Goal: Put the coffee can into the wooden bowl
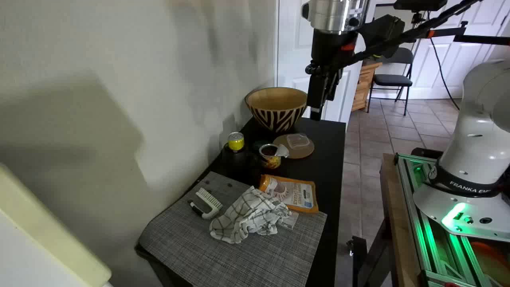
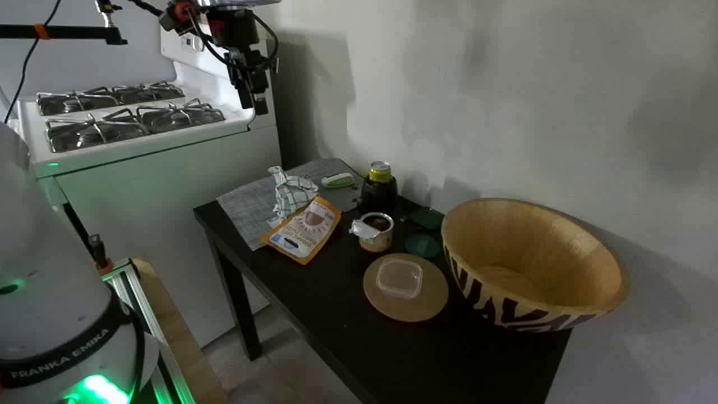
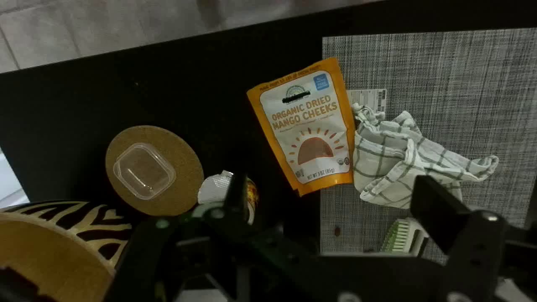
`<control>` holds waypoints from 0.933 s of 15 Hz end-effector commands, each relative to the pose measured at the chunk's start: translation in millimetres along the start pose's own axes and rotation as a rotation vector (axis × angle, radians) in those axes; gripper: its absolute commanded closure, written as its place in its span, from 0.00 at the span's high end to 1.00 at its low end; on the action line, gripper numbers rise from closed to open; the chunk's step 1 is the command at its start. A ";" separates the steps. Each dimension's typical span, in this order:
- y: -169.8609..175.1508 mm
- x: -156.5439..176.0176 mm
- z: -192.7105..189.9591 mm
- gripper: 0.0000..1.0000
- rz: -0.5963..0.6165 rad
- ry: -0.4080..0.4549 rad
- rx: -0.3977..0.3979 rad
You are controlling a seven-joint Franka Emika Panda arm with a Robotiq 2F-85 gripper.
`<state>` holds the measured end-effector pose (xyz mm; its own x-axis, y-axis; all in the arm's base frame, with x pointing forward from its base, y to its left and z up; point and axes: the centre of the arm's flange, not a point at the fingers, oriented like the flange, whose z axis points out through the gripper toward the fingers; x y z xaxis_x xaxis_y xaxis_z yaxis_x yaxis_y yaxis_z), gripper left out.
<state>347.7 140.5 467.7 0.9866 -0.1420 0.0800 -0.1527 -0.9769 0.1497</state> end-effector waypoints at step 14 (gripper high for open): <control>136.7 109.8 95.8 1.00 -0.241 -0.152 0.233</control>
<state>404.8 16.5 418.0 0.9991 0.0305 0.0281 0.0324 -0.9970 -0.0696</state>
